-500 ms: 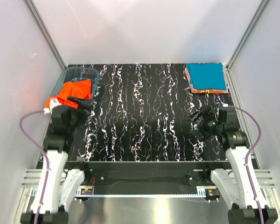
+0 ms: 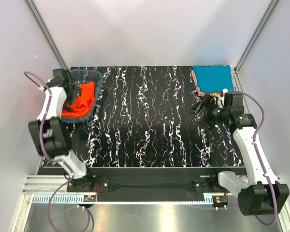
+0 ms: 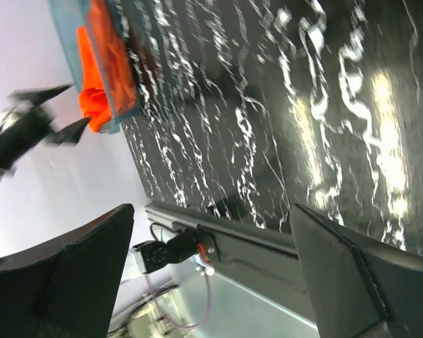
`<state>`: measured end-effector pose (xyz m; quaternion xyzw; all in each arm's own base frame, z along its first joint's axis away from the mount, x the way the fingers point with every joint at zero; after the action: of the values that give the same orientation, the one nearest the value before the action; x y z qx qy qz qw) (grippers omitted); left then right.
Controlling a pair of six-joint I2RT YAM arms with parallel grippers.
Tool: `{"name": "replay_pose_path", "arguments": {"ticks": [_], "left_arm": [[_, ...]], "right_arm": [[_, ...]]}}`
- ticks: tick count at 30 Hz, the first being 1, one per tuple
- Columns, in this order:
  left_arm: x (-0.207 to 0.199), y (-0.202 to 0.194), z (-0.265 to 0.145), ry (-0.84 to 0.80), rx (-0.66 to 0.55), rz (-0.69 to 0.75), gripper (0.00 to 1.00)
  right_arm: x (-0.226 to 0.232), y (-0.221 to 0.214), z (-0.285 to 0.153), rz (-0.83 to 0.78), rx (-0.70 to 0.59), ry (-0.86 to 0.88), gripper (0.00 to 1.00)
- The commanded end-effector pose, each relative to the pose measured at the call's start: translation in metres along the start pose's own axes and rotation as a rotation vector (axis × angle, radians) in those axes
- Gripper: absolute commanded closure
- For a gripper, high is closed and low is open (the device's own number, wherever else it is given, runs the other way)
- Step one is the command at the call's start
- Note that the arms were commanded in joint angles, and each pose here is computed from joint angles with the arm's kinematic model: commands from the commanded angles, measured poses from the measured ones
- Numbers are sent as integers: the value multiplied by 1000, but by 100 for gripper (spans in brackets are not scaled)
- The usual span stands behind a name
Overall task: Fold and stack the t-shirts
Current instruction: Move the tshirt to the center of the board
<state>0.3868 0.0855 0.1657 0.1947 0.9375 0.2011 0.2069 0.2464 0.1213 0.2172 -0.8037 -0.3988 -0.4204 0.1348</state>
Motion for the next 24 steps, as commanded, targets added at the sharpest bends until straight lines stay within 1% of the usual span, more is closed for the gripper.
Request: {"name": "replay_pose_path", "arguments": {"ticks": [1, 2, 3, 4, 5, 6, 8, 10, 11, 12, 13, 14, 16, 17, 19, 20, 21, 22, 23, 24], "left_arm": [[-11, -4, 23, 48, 64, -12, 13], [-20, 0, 29, 34, 60, -22, 15], [-22, -4, 43, 44, 84, -22, 17], [-32, -6, 50, 11, 102, -27, 20], [-39, -4, 53, -1, 108, -34, 20], [-34, -13, 66, 42, 147, -37, 21], [-36, -18, 73, 49, 182, -56, 33], [-44, -14, 75, 13, 187, -58, 51], [-49, -7, 70, -4, 163, -50, 82], [-58, 6, 60, -26, 123, -43, 97], [-64, 20, 50, -37, 66, -30, 100], [-72, 34, 31, -71, 14, -4, 100], [-98, 63, -20, -170, -106, 54, 100], [-106, 68, -40, -208, -137, 76, 100], [-133, 72, -93, -333, -228, 156, 100], [-140, 75, -136, -421, -287, 171, 100], [-162, 64, -168, -535, -325, 213, 100], [-171, 56, -191, -615, -336, 268, 100], [-174, 48, -236, -726, -372, 291, 100], [-191, 22, -272, -867, -360, 354, 100]], "right_arm": [[30, 19, -13, -168, -69, 55, 0], [32, 21, -13, -185, -72, 57, 0], [34, 26, -15, -207, -93, 48, 0], [32, 30, -13, -210, -96, 30, 0], [31, 31, -16, -209, -97, 6, 0], [28, 34, -15, -225, -107, -21, 0], [23, 38, -14, -215, -100, -67, 0], [20, 39, -12, -221, -86, -87, 0], [19, 39, -12, -221, -83, -92, 1], [18, 40, -12, -220, -85, -98, 1], [17, 39, -12, -219, -82, -99, 1], [17, 38, -11, -221, -78, -97, 1], [16, 36, -11, -220, -68, -92, 1], [14, 34, -9, -218, -54, -92, 2], [12, 31, -8, -221, -40, -97, 3], [12, 30, -8, -228, -40, -103, 4], [11, 28, -6, -230, -30, -110, 4], [13, 25, -6, -241, -23, -109, 4], [16, 19, -5, -267, -9, -104, 4], [19, 16, -4, -277, -2, -97, 4]]}}
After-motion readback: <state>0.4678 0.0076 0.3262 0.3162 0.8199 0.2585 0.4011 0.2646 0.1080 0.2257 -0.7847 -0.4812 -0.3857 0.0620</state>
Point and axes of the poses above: each gripper's point midway between its finger pads, its own z axis out along the fingers, its own x axis along the line the jaws close on, y = z × x, the point moved 1 cm from there along -z, back along the fingers, and after that the axes turned 4 degrees about z, right-handed, at the moved point
